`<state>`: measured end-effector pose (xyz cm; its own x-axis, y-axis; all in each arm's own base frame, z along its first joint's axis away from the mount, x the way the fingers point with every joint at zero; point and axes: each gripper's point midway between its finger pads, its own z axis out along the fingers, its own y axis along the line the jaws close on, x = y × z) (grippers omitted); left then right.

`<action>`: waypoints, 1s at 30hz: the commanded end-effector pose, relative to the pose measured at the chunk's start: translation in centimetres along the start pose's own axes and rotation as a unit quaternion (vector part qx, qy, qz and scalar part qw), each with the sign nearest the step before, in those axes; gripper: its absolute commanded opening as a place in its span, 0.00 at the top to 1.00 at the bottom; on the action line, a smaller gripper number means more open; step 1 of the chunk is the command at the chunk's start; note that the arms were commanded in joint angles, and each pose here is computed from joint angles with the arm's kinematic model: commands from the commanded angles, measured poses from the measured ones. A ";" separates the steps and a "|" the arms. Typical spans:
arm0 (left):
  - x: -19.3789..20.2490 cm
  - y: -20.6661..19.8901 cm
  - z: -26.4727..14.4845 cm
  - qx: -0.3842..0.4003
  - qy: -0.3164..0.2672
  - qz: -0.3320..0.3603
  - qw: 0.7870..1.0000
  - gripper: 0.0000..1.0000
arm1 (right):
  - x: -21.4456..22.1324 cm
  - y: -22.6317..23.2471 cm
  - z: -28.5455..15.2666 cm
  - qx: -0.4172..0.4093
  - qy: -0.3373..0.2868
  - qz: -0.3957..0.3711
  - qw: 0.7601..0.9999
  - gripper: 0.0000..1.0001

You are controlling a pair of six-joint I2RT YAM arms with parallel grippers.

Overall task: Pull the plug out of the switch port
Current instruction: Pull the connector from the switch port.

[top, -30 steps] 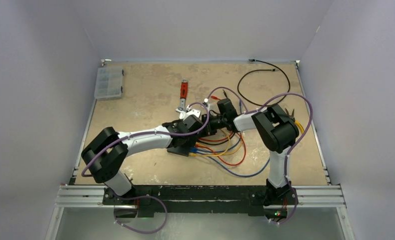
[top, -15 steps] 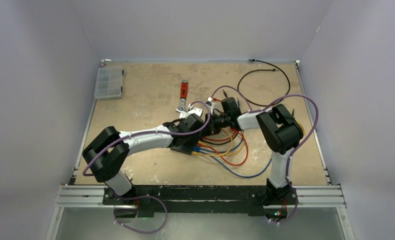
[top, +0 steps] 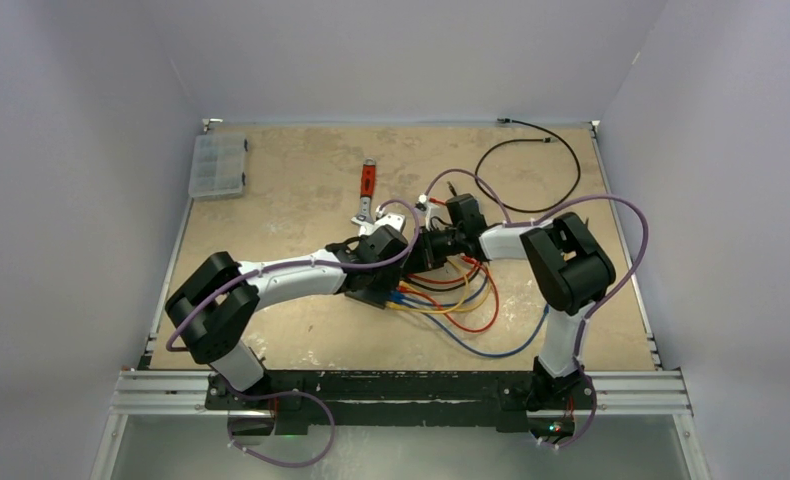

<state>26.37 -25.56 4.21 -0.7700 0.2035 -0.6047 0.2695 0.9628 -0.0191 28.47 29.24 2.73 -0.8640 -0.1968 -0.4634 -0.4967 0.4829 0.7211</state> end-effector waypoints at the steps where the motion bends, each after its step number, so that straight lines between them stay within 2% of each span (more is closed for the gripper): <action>1: 4.6 8.0 0.4 -0.142 0.080 0.040 0.986 0.46 | 0.3 -0.5 -2.6 0.025 -0.001 0.000 1.000 1.00; 7: 5.1 9.0 0.2 -0.161 0.088 0.044 0.982 0.46 | -1.3 0.7 -3.4 0.023 -0.020 -0.021 0.999 1.00; 30: 6.5 10.9 0.4 -0.178 0.110 0.013 0.978 0.46 | -0.9 1.6 -3.7 0.004 -0.021 -0.031 0.999 1.00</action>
<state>28.74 -22.38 3.97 -0.7822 0.0884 -0.6167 0.1291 0.9914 -0.0218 28.08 26.87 3.23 -0.8565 -0.1978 -0.4767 -0.4993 0.5512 0.6685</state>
